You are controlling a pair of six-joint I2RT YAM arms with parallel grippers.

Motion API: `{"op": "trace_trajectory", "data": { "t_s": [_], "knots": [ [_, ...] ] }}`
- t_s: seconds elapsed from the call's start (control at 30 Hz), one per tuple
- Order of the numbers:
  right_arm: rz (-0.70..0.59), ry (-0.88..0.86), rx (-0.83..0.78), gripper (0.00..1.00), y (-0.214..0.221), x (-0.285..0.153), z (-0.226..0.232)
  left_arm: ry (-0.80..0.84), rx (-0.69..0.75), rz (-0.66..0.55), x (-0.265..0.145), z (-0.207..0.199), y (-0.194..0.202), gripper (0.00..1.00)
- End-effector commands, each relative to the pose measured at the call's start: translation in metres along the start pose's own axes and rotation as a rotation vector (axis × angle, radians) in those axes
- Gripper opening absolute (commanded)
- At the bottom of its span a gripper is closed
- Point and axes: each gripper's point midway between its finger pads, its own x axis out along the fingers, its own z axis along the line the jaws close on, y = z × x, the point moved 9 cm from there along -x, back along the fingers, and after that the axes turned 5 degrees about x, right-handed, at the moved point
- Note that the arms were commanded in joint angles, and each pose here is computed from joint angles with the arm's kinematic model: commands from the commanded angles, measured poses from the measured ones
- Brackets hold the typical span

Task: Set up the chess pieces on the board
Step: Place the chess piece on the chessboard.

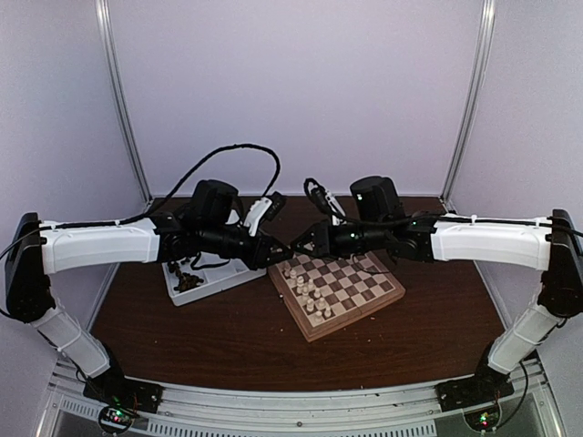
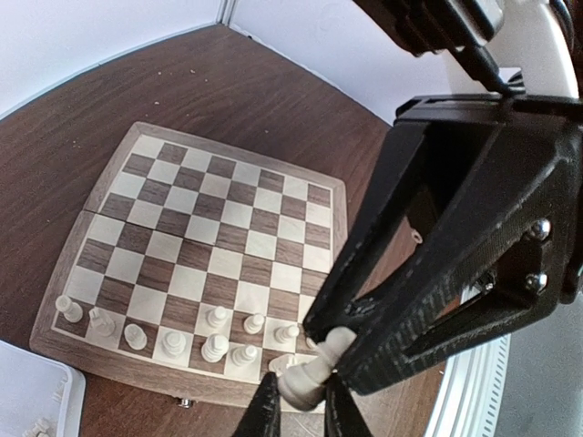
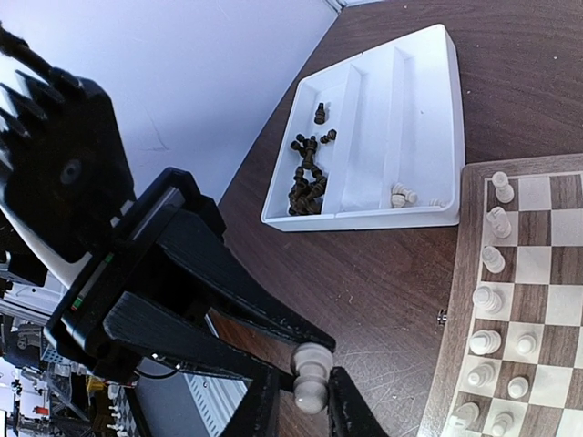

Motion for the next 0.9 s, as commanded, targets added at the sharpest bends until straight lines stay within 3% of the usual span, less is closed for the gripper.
{"op": "trace_trajectory", "data": {
  "t_s": [0.0, 0.17, 0.27, 0.53, 0.67, 0.77, 0.87],
  "knots": [
    [-0.028, -0.029, -0.012, 0.21, -0.007, 0.002, 0.009, 0.028, 0.052, -0.068, -0.006, -0.008, -0.011, 0.12],
    [-0.024, -0.027, -0.006, 0.15, -0.006, 0.003, 0.008, 0.027, 0.053, -0.066, -0.007, -0.009, -0.012, 0.13],
    [-0.025, -0.029, -0.007, 0.04, -0.007, 0.002, 0.008, 0.024, 0.054, -0.064, -0.007, -0.009, -0.012, 0.15],
    [-0.036, 0.062, -0.070, 0.00, -0.011, -0.008, 0.003, -0.049, 0.055, -0.086, -0.017, -0.006, -0.008, 0.51],
    [-0.027, 0.193, -0.152, 0.00, -0.014, -0.020, -0.006, -0.113, 0.039, -0.087, -0.026, -0.004, -0.002, 0.84],
    [-0.006, 0.325, -0.232, 0.00, -0.017, -0.026, -0.015, -0.198, 0.007, -0.059, -0.032, 0.002, 0.005, 0.90],
    [0.055, 0.428, -0.298, 0.00, -0.017, -0.027, -0.024, -0.293, -0.035, -0.001, -0.035, 0.011, 0.011, 0.89]
  ]
}}
